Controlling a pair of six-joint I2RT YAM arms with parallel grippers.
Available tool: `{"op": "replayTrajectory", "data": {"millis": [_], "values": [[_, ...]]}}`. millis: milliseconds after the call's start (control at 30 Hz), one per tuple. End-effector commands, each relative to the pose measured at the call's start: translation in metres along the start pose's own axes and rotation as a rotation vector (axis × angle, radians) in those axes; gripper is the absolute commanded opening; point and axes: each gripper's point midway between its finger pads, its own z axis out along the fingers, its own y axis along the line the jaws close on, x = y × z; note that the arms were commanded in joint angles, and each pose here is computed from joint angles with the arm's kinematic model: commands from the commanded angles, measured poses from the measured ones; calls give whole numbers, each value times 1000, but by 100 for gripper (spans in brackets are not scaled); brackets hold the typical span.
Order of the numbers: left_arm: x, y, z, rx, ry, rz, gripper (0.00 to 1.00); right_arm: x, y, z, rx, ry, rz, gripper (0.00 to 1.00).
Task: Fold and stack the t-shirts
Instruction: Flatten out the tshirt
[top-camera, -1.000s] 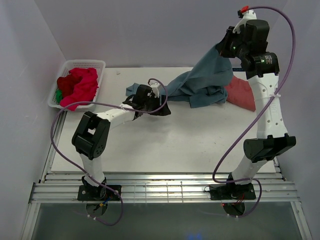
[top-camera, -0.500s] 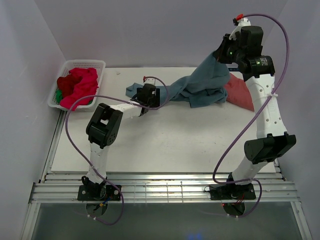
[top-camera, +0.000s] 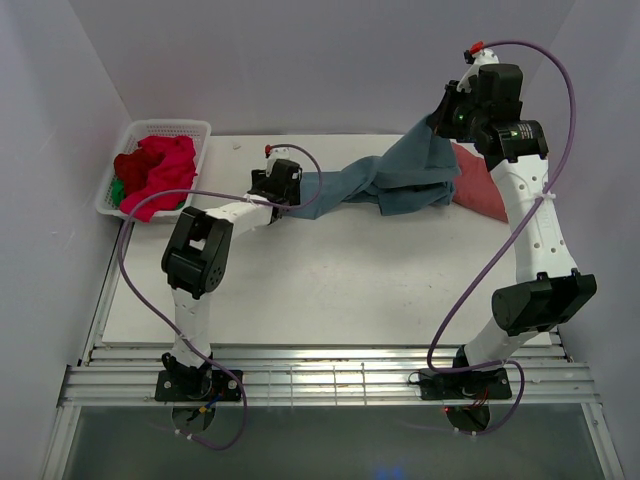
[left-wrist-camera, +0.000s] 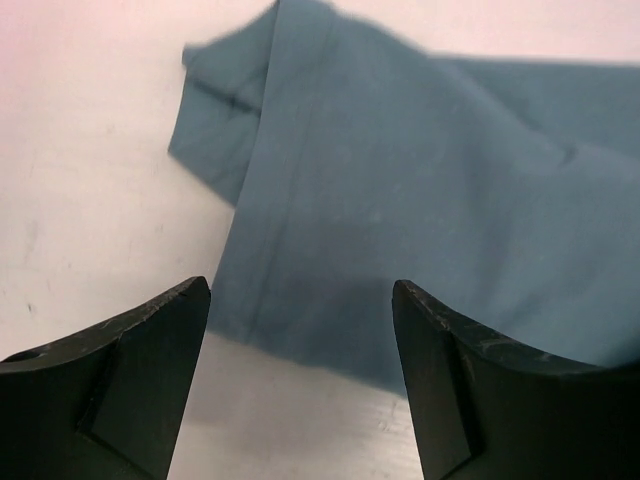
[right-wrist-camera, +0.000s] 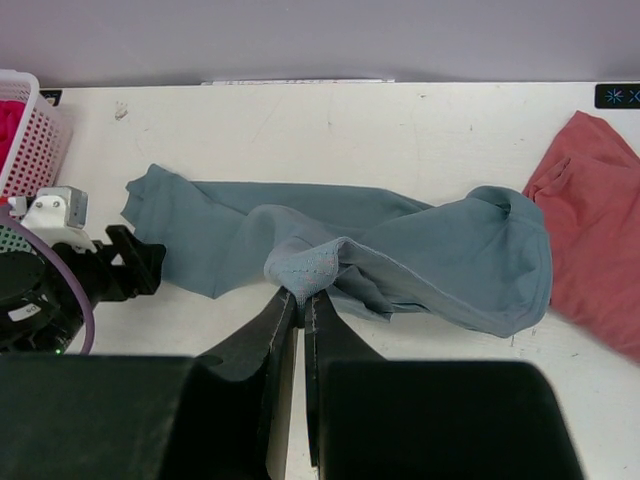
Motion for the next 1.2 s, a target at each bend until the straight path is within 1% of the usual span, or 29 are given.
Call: {"op": "replayTrajectory", "data": {"millis": [0,133,333,500,533,667,767,867,900,967,1000,1033,1100,1133,1167], "values": [[3,24,-19,-43,57,-30,84,-20,4,-10,-13,-75,-17,8],[16,28,-20,-41,92,-35,84,-19,4,-7,-16,-72,-14,8],[23,41,-8,-49,95,-74,83,-12,3,-5,-15,-54,-13,8],[25,47,2,11,78,-103,82,-5,0,-5,-6,-42,-10,8],[25,47,3,20,77,-107,81,-5,0,-6,-6,-42,-10,8],[32,45,9,40,95,-94,73,-3,0,-5,-6,-37,-8,8],[29,41,15,58,70,-104,70,0,-2,-3,-2,-26,-8,8],[27,37,20,69,64,-109,62,3,-3,-1,-1,-18,-7,8],[24,35,21,71,59,-113,54,5,-3,-1,0,-14,-6,8],[23,34,24,71,57,-112,45,8,-5,-1,8,-6,-6,8],[25,33,26,75,61,-107,38,9,-5,0,9,-2,-6,8],[21,31,28,79,56,-108,24,10,-5,-1,11,-2,-6,8],[23,31,29,76,70,-102,11,15,-8,-1,21,8,-7,8],[23,32,29,69,73,-101,0,16,-9,-2,28,11,-6,8],[20,33,28,59,79,-101,0,17,-12,-2,44,14,-6,8]]}}
